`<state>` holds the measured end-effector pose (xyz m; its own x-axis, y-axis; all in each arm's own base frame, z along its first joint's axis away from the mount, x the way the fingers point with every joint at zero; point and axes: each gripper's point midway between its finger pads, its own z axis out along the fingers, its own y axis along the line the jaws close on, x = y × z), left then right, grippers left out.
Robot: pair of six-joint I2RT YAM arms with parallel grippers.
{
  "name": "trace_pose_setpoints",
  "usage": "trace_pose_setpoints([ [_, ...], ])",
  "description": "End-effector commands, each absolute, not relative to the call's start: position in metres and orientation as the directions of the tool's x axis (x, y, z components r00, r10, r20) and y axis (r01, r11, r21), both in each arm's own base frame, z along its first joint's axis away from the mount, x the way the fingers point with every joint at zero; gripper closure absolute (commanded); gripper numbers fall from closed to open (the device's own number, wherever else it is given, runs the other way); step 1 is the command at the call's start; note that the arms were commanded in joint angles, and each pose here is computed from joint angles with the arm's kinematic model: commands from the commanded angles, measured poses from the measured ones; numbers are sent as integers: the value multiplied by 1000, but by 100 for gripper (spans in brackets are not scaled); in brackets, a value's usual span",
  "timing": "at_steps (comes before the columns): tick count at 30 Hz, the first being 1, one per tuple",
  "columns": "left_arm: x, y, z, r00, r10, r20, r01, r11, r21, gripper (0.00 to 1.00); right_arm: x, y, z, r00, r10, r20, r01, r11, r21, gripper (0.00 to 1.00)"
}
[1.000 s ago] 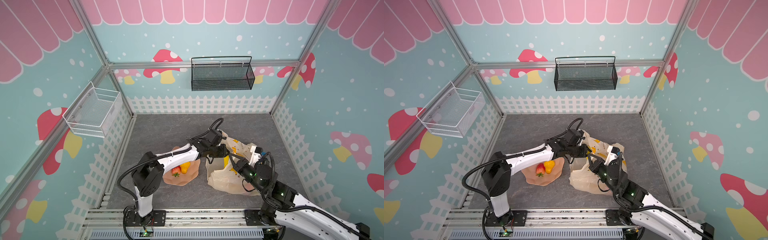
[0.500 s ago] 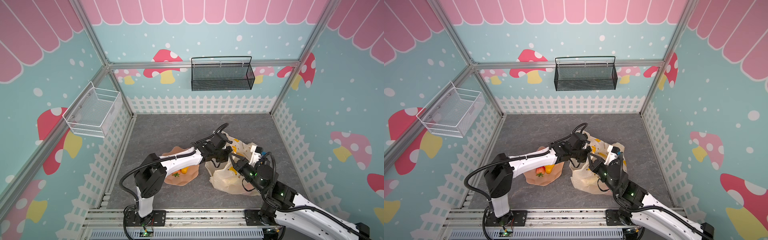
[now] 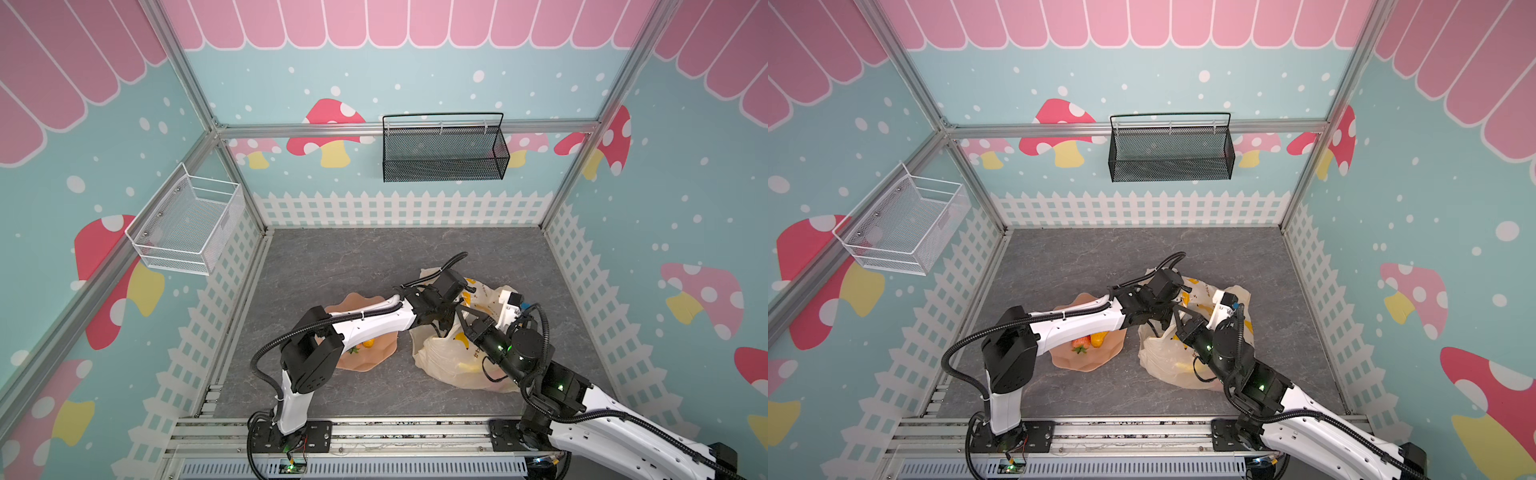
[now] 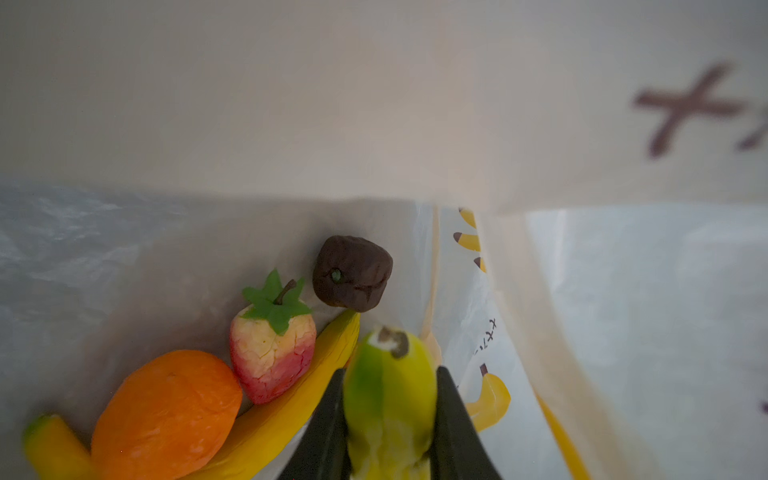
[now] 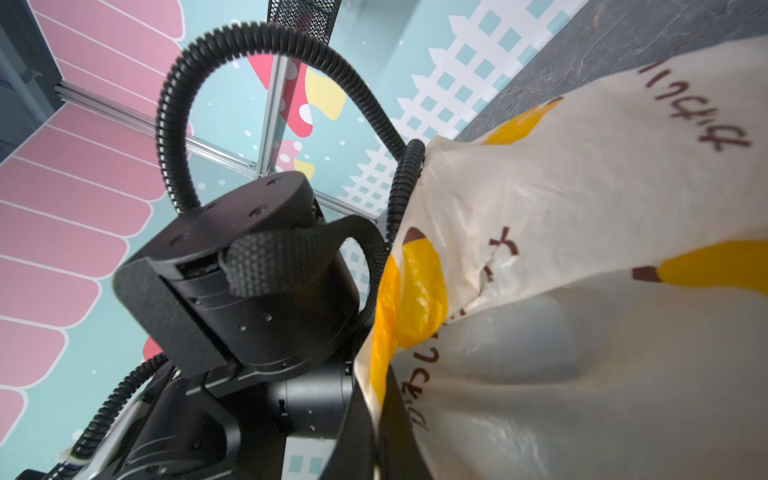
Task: Place the fruits into the plastic bag
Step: 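Lower the banana deep into the bag held by the right gripper, then open the left gripper, release the banana, and withdraw toward the bowl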
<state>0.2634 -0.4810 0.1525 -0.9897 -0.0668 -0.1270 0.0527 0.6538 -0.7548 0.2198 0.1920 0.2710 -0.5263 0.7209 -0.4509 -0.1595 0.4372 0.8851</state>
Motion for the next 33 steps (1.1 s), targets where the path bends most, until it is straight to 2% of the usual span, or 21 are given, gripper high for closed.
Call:
trace_pose_setpoints([
  [1, 260, -482, 150, -992, -85, -94, 13, 673, -740, 96, 219, 194, 272, -528, 720, -451, -174, 428, 887, 100],
  [7, 252, -485, 140, -998, -63, -27, -22, 674, -738, 68, 218, 192, 272, -525, 721, -451, -175, 428, 887, 100],
  [10, 251, -484, 140, -998, -64, -19, -29, 675, -737, 57, 218, 191, 273, -522, 722, -454, -176, 430, 886, 100],
  [22, 258, -473, 138, -994, -106, 21, -87, 673, -735, 53, 217, 188, 274, -514, 725, -459, -175, 434, 883, 100],
  [25, 267, -464, 149, -992, -128, -6, -81, 665, -742, 47, 217, 185, 274, -509, 728, -459, -174, 435, 883, 100],
  [26, 270, -459, 152, -991, -135, -20, -76, 668, -740, 41, 216, 184, 274, -507, 730, -458, -173, 434, 884, 100],
  [29, 279, -445, 158, -986, -162, -42, -79, 671, -737, 31, 215, 181, 274, -503, 733, -458, -169, 437, 884, 100],
  [33, 286, -431, 161, -984, -176, -32, -96, 671, -735, 31, 214, 178, 272, -501, 735, -456, -162, 438, 884, 100],
])
